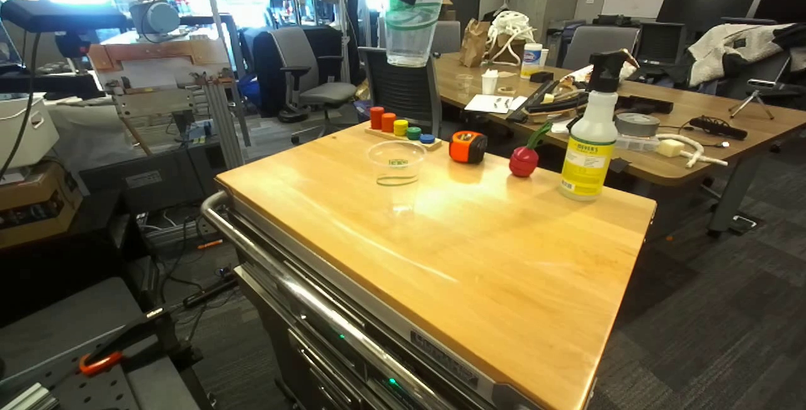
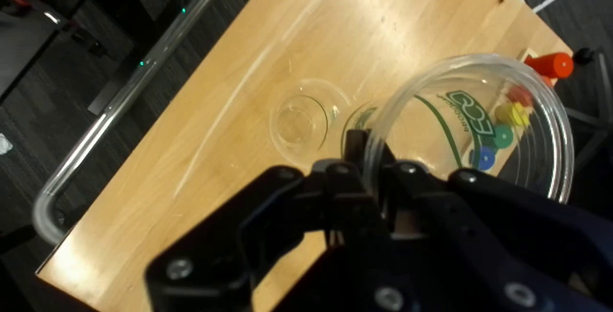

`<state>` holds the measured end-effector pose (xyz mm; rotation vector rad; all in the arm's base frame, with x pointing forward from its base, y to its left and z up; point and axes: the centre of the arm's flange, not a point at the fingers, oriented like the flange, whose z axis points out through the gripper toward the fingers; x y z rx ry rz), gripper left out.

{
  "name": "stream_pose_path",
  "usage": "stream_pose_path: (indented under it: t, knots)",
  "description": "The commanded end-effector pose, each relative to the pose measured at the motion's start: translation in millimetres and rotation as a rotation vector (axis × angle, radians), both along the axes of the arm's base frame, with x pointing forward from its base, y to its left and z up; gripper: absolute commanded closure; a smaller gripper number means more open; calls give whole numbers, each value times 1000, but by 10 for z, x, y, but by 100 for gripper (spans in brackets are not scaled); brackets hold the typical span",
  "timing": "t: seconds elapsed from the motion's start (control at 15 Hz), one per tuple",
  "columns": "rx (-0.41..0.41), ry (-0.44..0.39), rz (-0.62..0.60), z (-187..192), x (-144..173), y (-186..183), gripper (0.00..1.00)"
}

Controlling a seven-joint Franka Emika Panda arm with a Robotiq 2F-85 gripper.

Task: Stack the three clear cups together

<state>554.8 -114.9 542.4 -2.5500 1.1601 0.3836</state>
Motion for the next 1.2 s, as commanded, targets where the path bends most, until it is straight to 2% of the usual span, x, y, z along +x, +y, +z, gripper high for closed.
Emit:
stream_pose_path:
  t: [0.0,0.2,0.4,0.67,1.13]
  knots:
    - [34,27,87,-303,-209,105,99]
    - [19,39,117,-653,-214,51,99]
    - [14,1,118,-894,-146,-9,99]
    - [34,-45,126,-1087,-80,-26,99]
    - [31,-77,152,-1312,9,-1,99]
